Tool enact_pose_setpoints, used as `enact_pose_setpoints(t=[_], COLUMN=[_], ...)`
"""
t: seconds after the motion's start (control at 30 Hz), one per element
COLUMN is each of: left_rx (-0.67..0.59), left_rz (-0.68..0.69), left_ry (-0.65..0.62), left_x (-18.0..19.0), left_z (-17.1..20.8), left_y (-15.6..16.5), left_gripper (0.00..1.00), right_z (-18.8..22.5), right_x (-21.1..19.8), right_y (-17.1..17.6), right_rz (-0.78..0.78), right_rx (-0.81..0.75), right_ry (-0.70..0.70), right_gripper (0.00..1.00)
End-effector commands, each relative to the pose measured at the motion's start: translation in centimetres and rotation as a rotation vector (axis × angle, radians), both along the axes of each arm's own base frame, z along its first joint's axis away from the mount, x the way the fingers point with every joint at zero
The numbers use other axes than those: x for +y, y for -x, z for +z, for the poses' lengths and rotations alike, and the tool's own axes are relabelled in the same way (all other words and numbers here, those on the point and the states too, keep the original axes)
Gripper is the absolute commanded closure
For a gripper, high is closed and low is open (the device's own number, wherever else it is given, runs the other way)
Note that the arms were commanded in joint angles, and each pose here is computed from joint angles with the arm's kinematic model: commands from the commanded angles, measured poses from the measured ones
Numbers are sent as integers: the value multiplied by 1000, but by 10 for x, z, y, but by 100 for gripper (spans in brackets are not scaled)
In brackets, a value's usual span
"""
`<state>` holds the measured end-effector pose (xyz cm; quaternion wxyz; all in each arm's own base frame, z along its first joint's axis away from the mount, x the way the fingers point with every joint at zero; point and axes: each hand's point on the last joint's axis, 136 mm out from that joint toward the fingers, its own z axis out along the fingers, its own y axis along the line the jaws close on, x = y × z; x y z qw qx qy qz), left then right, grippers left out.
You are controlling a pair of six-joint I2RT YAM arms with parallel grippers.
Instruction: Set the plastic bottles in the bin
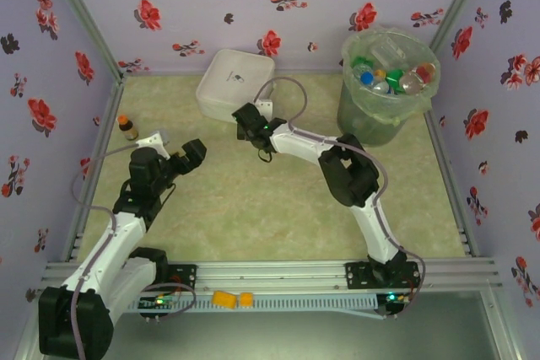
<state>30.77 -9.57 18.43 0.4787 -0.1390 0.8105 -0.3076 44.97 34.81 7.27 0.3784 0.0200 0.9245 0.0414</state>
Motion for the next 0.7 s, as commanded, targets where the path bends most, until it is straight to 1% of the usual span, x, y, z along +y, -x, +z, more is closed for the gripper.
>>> enact_pose_setpoints(t=[0.0, 0.2, 0.43, 0.6, 0.67], left_rx=[-8, -18, -15, -12, -13], left_rz=[-29, -22, -14, -14, -13], left_ry=[-24, -25, -24, -23, -22], left_x=[-4, -3, -2, -2, -2], left_z=[1, 5, 4, 3, 3], left_y=[2, -1, -2, -1, -1], left_gripper=[0, 0, 0, 0, 0], right_z=[-7, -14, -29, -39, -39], right_x=[-12, -30, -45, -53, -54], right_y=[-21, -29, -24, -20, -20], right_rz=[-87, -93, -111, -129, -129], right_rx=[-17, 21, 62, 87, 86], right_ry=[-15, -9, -76, -77, -85], right_gripper=[1, 9, 19, 22, 27])
